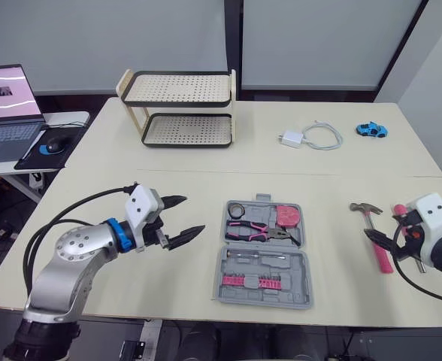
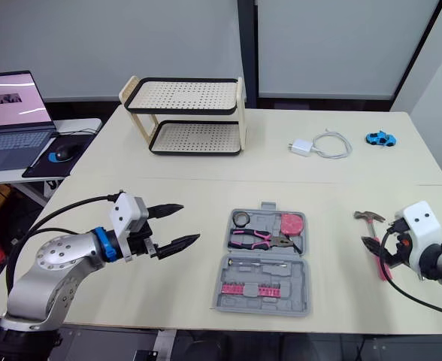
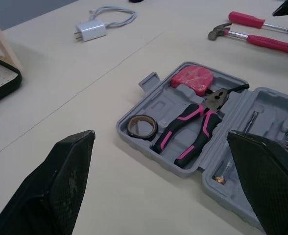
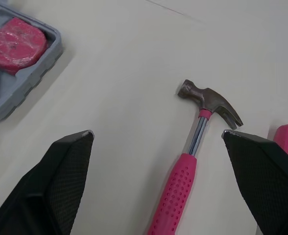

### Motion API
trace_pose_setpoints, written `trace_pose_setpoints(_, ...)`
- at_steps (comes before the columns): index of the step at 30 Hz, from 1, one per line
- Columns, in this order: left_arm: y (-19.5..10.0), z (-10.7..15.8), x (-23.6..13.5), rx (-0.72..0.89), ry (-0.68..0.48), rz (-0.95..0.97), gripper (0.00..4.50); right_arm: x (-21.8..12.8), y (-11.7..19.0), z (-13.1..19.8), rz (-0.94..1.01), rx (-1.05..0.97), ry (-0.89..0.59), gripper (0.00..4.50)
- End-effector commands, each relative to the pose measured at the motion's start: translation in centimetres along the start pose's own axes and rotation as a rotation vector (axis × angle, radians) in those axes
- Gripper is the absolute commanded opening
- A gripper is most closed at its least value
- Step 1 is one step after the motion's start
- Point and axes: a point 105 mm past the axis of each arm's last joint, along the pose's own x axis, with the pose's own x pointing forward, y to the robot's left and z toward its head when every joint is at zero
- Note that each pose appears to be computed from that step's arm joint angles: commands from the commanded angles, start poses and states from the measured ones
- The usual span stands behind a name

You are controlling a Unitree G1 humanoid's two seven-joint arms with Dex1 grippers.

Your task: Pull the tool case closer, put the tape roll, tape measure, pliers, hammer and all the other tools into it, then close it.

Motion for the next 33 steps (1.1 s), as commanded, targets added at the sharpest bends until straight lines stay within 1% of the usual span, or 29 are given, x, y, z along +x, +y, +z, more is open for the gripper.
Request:
trace_pose_setpoints(1, -0.8, 2.2, 1.1, 0.055, -0.037, -0.087, 4.47, 1.1, -0.5, 0.4, -0.044, 0.023, -0.004, 4.50)
trace_pose_setpoints(9, -2.0, 4.0, 2.7, 0.083, -0.062, -0.205, 4.47, 3.8, -2.3, -0.2, -0.128, 0.068, 0.022, 4.50)
trace_pose_setpoints(17, -3.5, 5.3, 3.6, 0.100, -0.079, -0.335, 4.47, 6.6, -2.8, -1.1, -0.145, 0.126, 0.005, 4.50)
trace_pose_setpoints(29, -4.1, 6.0, 4.3, 0.125, -0.078, -0.358, 4.47, 8.2, -2.8, -1.9, -0.182, 0.169, -0.037, 4.50)
trace_pose_setpoints(32, -4.2, 6.1, 4.5, 0.129, -0.079, -0.361, 4.50, 8.5, -2.8, -2.1, -0.190, 0.181, -0.037, 3.99)
trace_pose_setpoints(33, -4.2, 6.1, 4.5, 0.129, -0.079, -0.362, 4.50, 8.6, -2.8, -2.2, -0.195, 0.186, -0.039, 3.69)
